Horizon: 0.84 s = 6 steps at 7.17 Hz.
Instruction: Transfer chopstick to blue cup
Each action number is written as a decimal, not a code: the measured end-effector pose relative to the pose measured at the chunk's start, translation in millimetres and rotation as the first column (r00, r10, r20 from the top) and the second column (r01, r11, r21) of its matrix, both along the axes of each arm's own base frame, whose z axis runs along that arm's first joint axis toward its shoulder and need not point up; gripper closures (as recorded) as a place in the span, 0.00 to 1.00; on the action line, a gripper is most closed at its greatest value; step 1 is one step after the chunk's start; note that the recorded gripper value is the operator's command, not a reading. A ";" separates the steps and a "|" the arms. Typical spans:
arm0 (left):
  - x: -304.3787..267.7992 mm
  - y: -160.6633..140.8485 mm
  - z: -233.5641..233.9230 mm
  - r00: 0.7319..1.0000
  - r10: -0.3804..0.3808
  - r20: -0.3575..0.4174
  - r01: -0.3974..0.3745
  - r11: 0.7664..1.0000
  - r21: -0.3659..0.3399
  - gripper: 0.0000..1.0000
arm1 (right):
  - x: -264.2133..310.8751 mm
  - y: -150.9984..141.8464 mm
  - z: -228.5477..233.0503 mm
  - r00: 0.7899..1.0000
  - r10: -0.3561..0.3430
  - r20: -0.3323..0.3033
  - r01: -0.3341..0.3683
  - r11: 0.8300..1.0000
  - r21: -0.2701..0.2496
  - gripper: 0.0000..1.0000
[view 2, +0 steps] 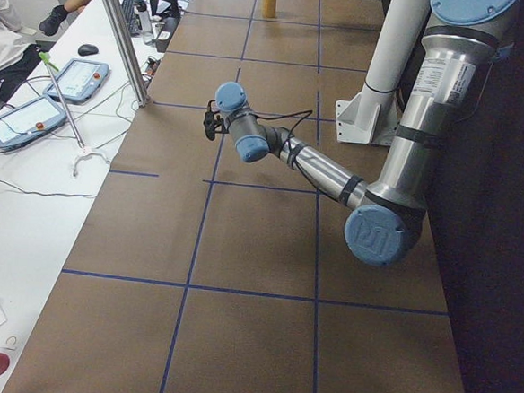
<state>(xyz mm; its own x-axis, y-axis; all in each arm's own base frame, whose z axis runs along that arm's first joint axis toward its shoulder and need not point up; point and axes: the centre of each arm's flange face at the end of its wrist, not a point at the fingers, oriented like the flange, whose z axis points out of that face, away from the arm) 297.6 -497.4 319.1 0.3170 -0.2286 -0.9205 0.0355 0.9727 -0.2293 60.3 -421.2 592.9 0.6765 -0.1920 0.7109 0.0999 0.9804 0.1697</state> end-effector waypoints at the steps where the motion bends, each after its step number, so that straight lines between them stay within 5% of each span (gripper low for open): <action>1: 66.5 10.7 -61.5 1.000 -0.028 0.013 0.028 0.998 -0.051 1.00 | -0.3 -0.7 -1.5 1.000 0.001 0.000 -0.001 1.000 0.001 0.00; 3: 172.7 53.1 -129.4 0.988 -0.099 0.117 0.103 0.994 -0.026 1.00 | -1.5 -1.4 -2.4 1.000 -0.003 -0.002 0.003 1.000 0.005 0.00; 6: 235.8 98.7 -134.3 0.972 -0.138 0.189 0.128 0.990 0.066 0.97 | -2.9 -1.6 -3.6 1.000 -0.005 -0.001 0.005 1.000 0.007 0.00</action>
